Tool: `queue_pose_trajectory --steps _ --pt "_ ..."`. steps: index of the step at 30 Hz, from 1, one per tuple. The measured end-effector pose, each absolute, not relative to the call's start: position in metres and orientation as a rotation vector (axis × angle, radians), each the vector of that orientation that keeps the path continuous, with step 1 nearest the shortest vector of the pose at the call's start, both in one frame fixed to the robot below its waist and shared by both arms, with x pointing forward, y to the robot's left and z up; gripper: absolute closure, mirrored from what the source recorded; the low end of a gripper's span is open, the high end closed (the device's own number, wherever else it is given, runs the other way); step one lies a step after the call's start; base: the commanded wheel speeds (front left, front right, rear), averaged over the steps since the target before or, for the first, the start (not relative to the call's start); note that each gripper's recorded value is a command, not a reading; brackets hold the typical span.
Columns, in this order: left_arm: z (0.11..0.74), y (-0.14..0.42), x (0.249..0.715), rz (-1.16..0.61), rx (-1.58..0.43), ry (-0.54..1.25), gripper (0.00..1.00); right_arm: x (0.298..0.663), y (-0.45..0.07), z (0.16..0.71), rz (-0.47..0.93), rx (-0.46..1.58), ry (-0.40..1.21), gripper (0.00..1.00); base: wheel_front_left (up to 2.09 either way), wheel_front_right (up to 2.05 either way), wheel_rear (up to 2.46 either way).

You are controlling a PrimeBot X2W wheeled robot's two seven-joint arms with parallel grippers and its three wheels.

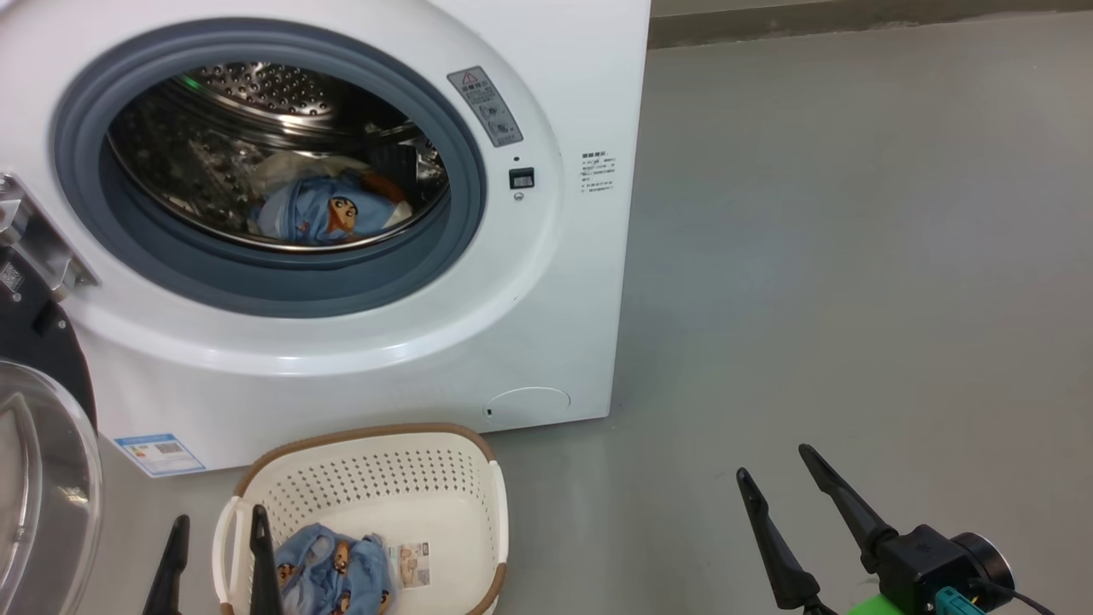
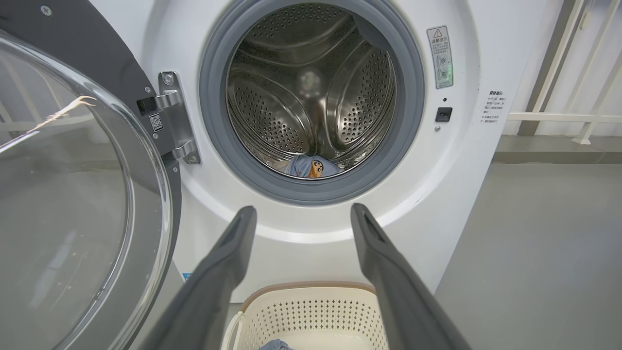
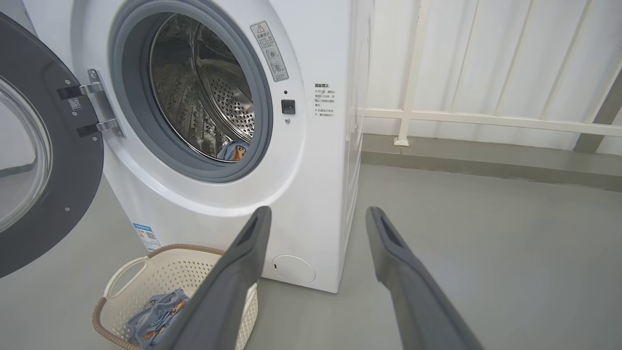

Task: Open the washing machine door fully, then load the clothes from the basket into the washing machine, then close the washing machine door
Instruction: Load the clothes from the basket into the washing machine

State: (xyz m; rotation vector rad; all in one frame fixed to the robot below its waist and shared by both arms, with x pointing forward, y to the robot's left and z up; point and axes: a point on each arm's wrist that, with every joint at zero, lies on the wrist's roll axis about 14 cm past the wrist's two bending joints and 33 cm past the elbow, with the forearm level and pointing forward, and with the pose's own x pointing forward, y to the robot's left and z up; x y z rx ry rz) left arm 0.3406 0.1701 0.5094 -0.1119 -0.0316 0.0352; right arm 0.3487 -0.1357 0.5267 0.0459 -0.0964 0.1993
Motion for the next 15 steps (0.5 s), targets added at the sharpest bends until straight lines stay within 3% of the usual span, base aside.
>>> queue_pose_trajectory --steps 15 --pt "0.466 0.166 0.373 0.018 -0.093 0.082 0.00 0.361 -0.136 0.513 0.198 0.052 -0.054 0.00 0.00 0.00 0.00"
